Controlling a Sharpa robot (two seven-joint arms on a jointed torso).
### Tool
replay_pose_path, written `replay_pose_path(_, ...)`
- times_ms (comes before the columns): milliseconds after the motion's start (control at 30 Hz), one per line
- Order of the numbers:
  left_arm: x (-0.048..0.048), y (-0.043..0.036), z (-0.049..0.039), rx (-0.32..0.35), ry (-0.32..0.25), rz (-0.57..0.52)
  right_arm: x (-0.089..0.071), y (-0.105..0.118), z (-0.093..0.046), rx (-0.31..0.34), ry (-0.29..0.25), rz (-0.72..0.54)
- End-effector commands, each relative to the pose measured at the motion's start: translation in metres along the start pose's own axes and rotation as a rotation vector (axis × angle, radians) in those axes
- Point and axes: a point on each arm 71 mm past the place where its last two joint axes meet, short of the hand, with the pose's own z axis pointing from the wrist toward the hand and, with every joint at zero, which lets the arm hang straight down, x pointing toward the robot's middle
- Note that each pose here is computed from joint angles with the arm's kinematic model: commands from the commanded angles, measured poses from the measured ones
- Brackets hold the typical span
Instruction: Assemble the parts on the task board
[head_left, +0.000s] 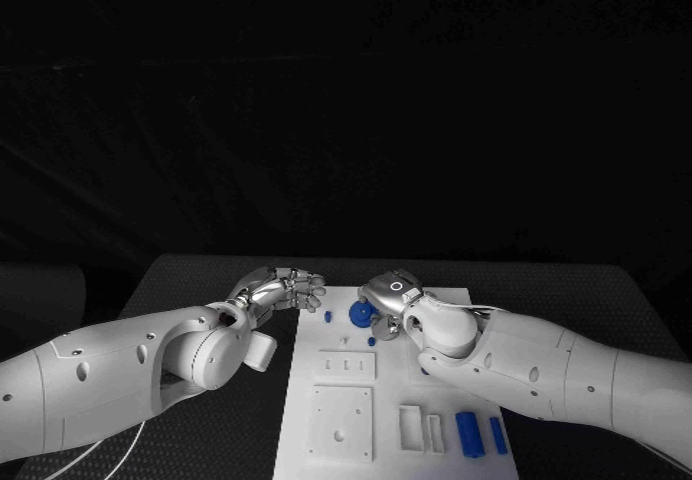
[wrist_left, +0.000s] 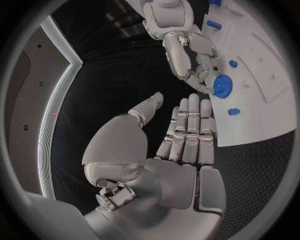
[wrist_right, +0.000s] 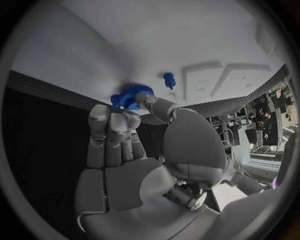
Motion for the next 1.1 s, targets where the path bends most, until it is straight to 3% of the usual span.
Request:
replay_pose_path(33, 0.0025, -0.0017, 0.0003, 0.01, 0.019, -0.001, 0.011, -0.004, -0.003, 0.002, 0.085, 0.026)
replay_pose_path(400, 0.0016, -0.0016, 0.0003, 0.01, 0.016, 0.0, 0.014, -0.013, -0.009, 0.015, 0.111, 0.045)
replay_pose_path(700, -0.0001, -0.0015, -0.0004, 0.009, 0.012, 0.0, 0.015, -0.023, -0.018, 0.03, 0.1, 0.053)
replay_pose_path(867, -0.0002, -0.0015, -0.0004, 0.009, 0.012, 0.0, 0.012, -0.029, -0.022, 0.043, 0.053, 0.065)
replay_pose_path(1100, -0.0022, -0.0014, -0.0007, 0.01, 0.007, 0.001, -0.001, -0.04, -0.031, 0.049, -0.081, 0.141)
